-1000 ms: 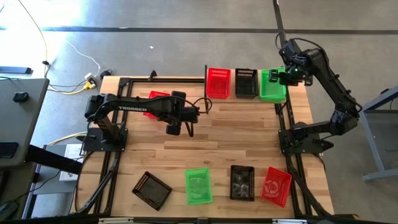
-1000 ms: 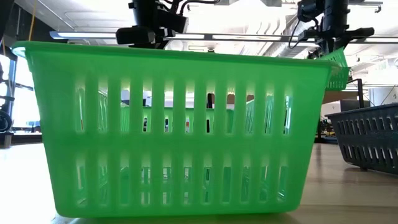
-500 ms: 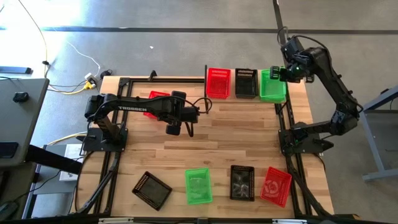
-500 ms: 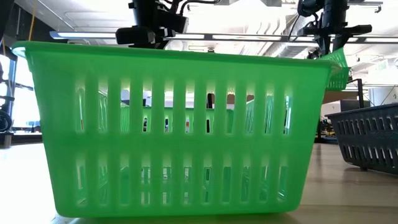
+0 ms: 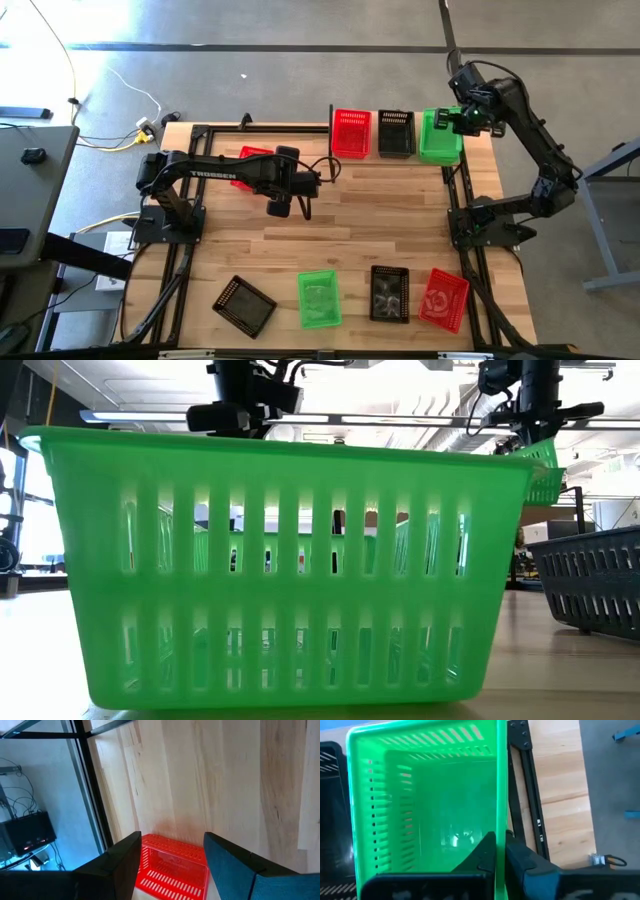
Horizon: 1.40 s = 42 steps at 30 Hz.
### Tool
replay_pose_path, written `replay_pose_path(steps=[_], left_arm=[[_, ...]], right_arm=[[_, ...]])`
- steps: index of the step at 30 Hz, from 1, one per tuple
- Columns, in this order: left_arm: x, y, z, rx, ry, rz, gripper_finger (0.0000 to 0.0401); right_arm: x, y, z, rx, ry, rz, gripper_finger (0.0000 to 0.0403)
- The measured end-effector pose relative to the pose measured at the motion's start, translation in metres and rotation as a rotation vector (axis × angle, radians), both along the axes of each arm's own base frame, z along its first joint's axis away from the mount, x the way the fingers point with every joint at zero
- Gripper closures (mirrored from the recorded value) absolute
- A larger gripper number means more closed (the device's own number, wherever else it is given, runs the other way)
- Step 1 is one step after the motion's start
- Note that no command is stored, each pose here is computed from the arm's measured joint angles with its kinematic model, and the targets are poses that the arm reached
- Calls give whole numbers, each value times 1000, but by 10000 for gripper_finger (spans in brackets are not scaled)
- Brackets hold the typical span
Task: Stack baskets on shelf by color
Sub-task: Stack the top green basket on top of the other green basket on the shelf
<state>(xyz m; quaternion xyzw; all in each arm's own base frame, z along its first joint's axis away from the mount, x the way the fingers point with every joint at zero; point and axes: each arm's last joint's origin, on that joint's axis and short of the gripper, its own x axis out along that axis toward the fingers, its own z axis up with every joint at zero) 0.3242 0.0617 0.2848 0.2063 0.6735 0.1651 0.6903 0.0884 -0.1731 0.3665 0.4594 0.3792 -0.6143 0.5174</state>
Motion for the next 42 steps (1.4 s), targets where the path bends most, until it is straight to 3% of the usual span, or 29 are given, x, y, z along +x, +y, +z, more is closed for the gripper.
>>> replay_pose_path(steps=[18, 31, 42], left_arm=[[0, 1, 0, 21, 1, 3, 194], [0, 1, 0, 21, 1, 3, 194], [0, 1, 0, 20, 3, 3, 194]], right_arm=[[1, 1, 0, 13, -32, -31, 398], [0, 0, 0, 3, -8, -4, 323], [-7, 12, 10, -64, -11, 4, 311]])
